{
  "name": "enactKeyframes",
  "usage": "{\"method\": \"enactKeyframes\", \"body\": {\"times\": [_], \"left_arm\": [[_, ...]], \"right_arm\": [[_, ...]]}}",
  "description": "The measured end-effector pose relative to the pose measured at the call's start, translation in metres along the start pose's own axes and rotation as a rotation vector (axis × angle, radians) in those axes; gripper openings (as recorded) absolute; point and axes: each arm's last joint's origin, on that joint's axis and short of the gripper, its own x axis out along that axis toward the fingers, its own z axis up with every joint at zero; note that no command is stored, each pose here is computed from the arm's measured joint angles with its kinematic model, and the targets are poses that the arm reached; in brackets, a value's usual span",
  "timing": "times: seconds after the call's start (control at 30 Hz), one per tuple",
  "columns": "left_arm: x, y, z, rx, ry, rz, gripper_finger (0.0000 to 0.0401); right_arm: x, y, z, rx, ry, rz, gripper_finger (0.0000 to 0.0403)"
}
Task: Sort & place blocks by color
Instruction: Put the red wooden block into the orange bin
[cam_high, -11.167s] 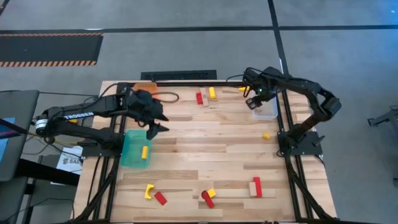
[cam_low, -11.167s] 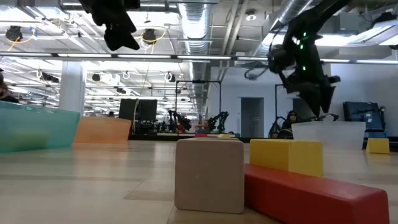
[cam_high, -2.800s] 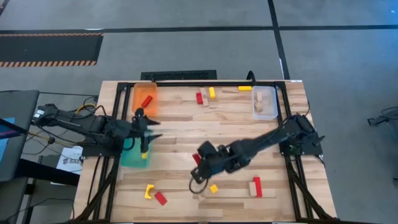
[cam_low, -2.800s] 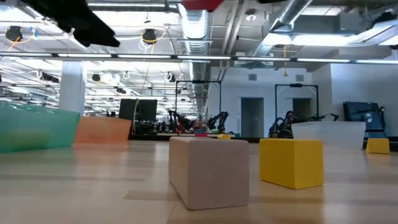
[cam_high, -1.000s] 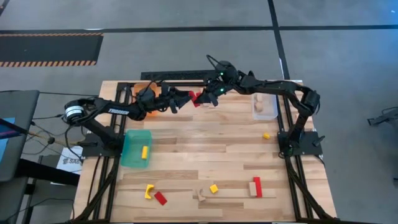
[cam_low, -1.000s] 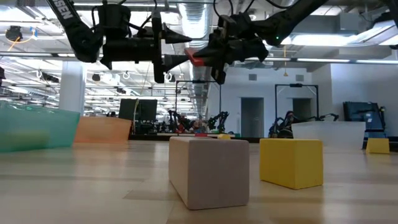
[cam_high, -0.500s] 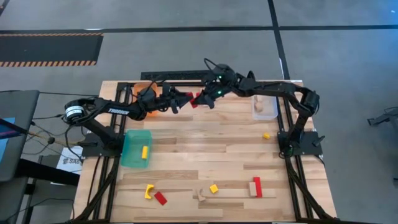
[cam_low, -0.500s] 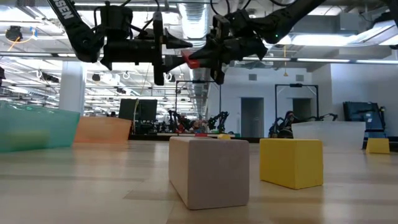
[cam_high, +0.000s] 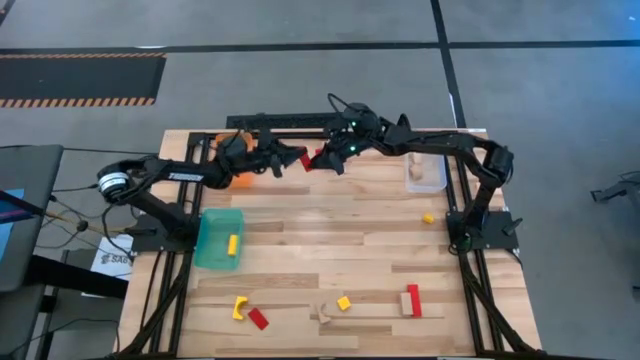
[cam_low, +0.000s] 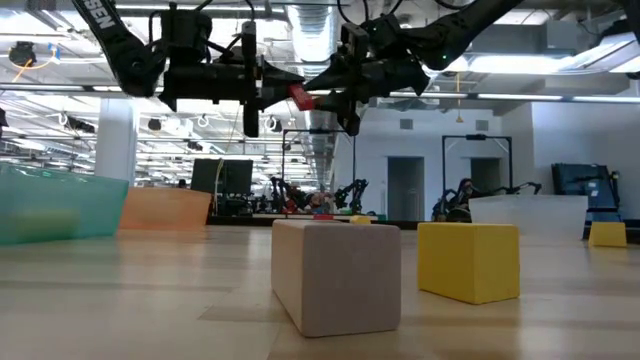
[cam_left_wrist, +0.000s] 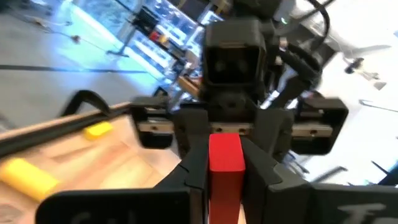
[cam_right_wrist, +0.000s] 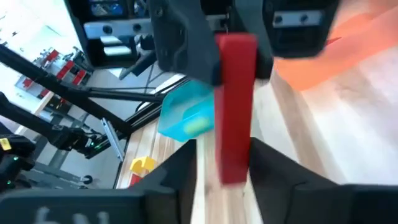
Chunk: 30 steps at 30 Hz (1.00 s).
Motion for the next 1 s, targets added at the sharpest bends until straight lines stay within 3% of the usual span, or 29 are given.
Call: {"method": "enactKeyframes", "body": {"times": [0.1, 0.17, 0.37, 0.47, 0.57, 0.8, 1.0], "left_arm": [[-0.009, 0.002, 0.022, 0.05, 0.049, 0.108, 0.0027], [-0.016, 0.002, 0.038, 0.089, 0.119, 0.245, 0.0027], [-0.046, 0.001, 0.074, 0.17, 0.366, 0.927, 0.0027], [-0.06, 0.002, 0.078, 0.147, 0.42, 1.126, 0.0027], [-0.071, 0.012, 0.068, 0.105, 0.547, 1.227, 0.0027], [-0.076, 0.039, 0.037, 0.025, 0.727, 1.281, 0.0028], [-0.072, 0.061, 0.02, 0.009, 0.814, 1.335, 0.0073]], "right_arm": [[-0.006, -0.004, 0.004, 0.033, 0.0, 0.022, 0.0181], [-0.01, -0.008, 0.006, 0.058, -0.008, 0.016, 0.0197], [-0.012, -0.01, 0.007, 0.094, -0.011, 0.008, 0.022], [-0.011, -0.01, 0.007, 0.093, -0.011, 0.008, 0.022], [-0.01, -0.008, 0.006, 0.069, -0.007, 0.012, 0.0217], [-0.008, -0.007, 0.006, 0.064, -0.006, 0.012, 0.0216], [-0.006, -0.004, 0.003, 0.083, 0.009, 0.019, 0.0214]]}}
